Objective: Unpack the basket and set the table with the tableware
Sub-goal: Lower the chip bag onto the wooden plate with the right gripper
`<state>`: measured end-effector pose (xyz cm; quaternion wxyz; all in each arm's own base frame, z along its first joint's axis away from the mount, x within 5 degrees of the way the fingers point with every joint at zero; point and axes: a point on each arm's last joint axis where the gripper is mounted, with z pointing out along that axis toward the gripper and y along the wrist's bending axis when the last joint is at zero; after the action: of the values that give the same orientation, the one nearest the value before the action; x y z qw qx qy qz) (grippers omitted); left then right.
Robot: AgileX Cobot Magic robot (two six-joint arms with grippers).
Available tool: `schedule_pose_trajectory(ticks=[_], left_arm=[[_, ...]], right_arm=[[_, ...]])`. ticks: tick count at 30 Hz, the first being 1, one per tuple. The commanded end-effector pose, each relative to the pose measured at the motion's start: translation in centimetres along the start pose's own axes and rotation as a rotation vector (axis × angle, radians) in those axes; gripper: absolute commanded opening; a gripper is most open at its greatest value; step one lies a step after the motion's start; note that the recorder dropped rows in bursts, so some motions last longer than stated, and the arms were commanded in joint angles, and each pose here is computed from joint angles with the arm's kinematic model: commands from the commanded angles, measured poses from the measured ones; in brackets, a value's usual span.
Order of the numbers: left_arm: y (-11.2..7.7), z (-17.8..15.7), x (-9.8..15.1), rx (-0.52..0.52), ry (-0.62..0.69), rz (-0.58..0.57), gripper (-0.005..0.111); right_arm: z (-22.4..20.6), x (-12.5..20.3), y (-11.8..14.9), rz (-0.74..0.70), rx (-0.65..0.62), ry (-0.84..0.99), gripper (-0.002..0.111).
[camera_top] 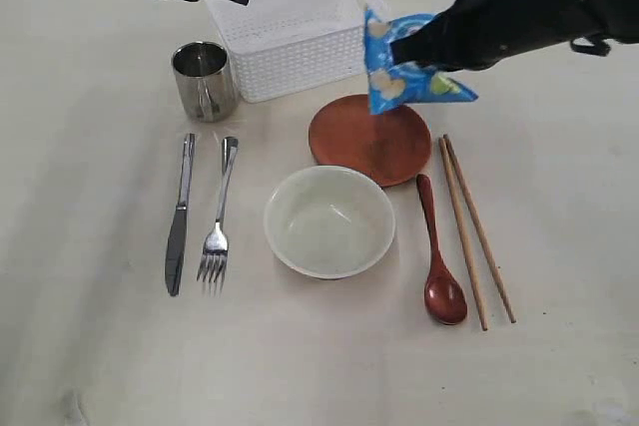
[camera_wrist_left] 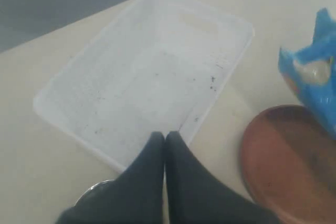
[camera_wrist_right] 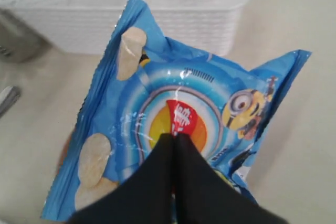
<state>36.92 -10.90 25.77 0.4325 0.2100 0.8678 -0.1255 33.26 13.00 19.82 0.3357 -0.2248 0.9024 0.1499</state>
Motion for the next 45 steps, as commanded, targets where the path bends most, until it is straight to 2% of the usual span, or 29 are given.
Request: schedule_pose_trajectory(ticks=[1,4,10,25,37,40,44,45], left_arm=[[0.0,-0.4,-0.1,-0.005,-0.012,-0.005,0.0],[0.0,-0.4,-0.1,0.0,-0.008,-0.005,0.0],[0.0,-0.4,-0.1,0.0,-0.008,-0.01,0.0],[0.0,-0.4,-0.1,0.0,-0.008,-0.014,0.0],[-0.1,-0.4,-0.1,0.006,-0.004,-0.016,0.0],[-0.1,-0.4,-0.1,0.006,-0.004,-0.016,0.0],[-0.1,-0.4,0.0,0.015,0.003,-0.01,0.0],[-0.1,-0.4,0.0,0.015,0.004,-0.007,0.0]], right_arm=[[1.2,0.5,3.7,-0.077,-0.086,0.045,0.0],[2.2,0.9,4.8,-0.093,-0.093,0.062,0.0],[3.3,1.4,4.3,-0.044,-0.061,0.073,0.0],[3.2,2.4,3.7,-0.094,0.002,0.182,0.0],[3.1,2.6,3.7,-0.099,-0.004,0.208,0.0],[3.1,2.6,3.8,-0.099,-0.005,0.21,0.017],[3.1,2.7,3.8,-0.099,-0.01,0.22,0.056],[3.1,2.6,3.8,-0.099,-0.006,0.212,0.06]])
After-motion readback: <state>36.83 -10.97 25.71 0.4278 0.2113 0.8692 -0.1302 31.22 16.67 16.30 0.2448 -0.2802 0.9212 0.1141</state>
